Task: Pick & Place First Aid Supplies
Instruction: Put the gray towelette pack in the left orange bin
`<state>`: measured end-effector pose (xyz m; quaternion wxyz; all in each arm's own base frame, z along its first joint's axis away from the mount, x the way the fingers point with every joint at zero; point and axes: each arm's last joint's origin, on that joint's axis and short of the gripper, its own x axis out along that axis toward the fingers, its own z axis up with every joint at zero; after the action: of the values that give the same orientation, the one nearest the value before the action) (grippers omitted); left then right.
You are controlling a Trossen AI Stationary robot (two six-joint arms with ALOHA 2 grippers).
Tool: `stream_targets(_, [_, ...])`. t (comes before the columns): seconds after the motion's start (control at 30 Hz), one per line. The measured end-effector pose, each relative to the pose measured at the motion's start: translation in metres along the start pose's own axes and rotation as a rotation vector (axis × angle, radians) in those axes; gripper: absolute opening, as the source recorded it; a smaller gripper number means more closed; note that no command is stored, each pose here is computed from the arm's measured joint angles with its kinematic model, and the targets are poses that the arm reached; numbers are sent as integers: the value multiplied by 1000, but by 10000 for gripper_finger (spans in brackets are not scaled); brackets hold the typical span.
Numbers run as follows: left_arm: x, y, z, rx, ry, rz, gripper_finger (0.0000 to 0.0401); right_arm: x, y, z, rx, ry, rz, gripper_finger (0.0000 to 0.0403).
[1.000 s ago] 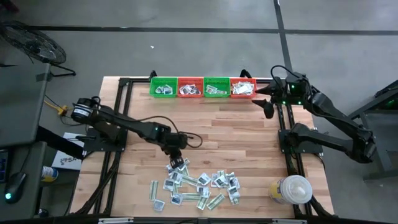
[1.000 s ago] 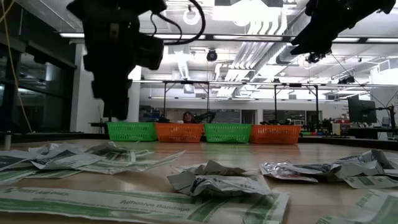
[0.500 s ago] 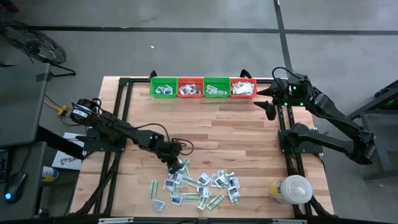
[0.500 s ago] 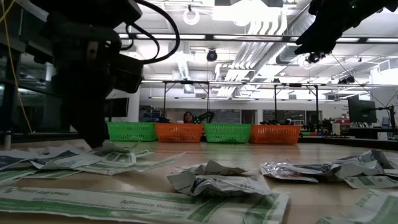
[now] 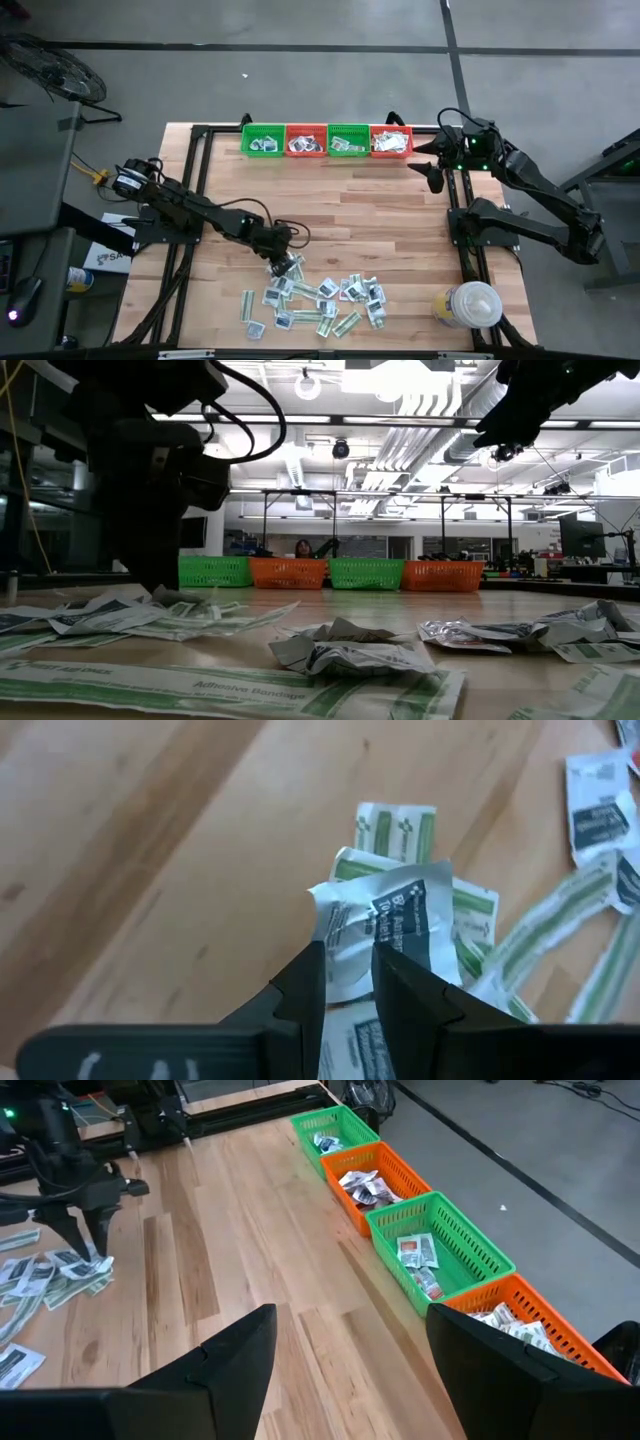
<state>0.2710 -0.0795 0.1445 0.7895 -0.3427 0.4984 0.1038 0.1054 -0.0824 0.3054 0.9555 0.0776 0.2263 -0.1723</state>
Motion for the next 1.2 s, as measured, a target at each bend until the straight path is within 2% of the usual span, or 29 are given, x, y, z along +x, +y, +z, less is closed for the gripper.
stream_targets(0.33, [0, 2, 1, 18, -53, 46, 83, 0, 0, 0, 4, 1, -3, 252])
stream_targets(0.7, [-1, 6, -1, 14, -35, 94, 83, 0, 0, 1, -2, -6, -11, 252])
stream_targets(0.93, [-1, 9, -1, 17, -66, 158, 83, 0, 0, 1, -1, -11, -12, 252])
stream_targets(1.2, [-2, 8, 0, 71, -79, 171, 83, 0, 0, 1, -1, -11, -12, 252])
